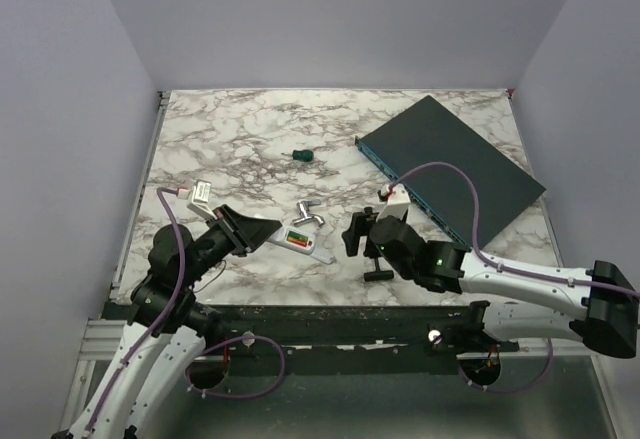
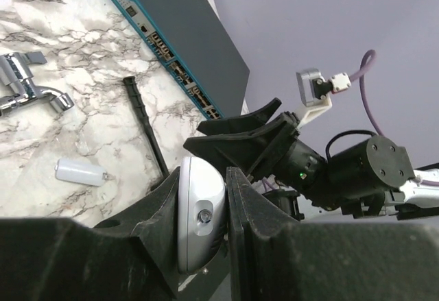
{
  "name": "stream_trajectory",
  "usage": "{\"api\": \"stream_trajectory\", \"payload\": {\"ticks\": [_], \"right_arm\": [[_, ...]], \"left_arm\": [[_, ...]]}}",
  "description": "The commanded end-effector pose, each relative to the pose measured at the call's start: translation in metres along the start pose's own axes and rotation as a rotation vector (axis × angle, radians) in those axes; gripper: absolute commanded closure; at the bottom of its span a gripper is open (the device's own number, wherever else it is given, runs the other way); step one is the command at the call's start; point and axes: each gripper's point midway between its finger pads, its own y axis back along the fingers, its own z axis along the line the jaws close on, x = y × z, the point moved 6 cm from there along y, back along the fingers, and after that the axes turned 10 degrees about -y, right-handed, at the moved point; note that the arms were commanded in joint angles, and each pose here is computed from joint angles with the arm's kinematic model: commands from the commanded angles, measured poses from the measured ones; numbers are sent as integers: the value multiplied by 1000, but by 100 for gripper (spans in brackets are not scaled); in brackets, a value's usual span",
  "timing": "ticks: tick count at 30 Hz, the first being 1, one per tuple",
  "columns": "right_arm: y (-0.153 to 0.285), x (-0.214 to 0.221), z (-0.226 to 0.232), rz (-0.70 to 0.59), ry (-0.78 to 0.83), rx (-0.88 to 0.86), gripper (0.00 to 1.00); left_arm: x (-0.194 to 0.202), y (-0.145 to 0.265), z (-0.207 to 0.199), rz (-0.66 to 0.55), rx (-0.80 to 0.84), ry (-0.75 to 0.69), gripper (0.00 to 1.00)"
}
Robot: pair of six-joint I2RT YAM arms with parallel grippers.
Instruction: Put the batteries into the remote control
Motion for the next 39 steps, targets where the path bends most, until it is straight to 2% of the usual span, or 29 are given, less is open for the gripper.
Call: {"api": "stream_trajectory", "payload": {"ticks": [1, 5, 8, 14, 20, 27, 33, 39], "right_arm": [[-5, 26, -2, 204, 140, -131, 16], [2, 47, 16, 315, 286, -426, 14], [-1, 58, 20, 364, 374, -515, 15], [-24, 70, 18, 400, 541, -484, 17], [-44, 73, 16, 363, 643, -456, 17], [-56, 80, 15, 340, 678, -454, 17], [-67, 89, 12, 354, 719, -439, 19], [-73, 96, 8, 376, 734, -422, 23]], "left_arm": [[-3, 7, -2, 7, 7, -38, 100], [1, 3, 5, 62, 0, -57, 100], [6, -1, 7, 95, 16, -55, 100], [5, 2, 8, 72, 8, -64, 100], [8, 3, 9, 81, 11, -55, 100], [0, 8, 5, 64, -9, -81, 100], [-3, 9, 20, 45, -147, -58, 100], [-2, 10, 29, 41, -195, -55, 100]]}}
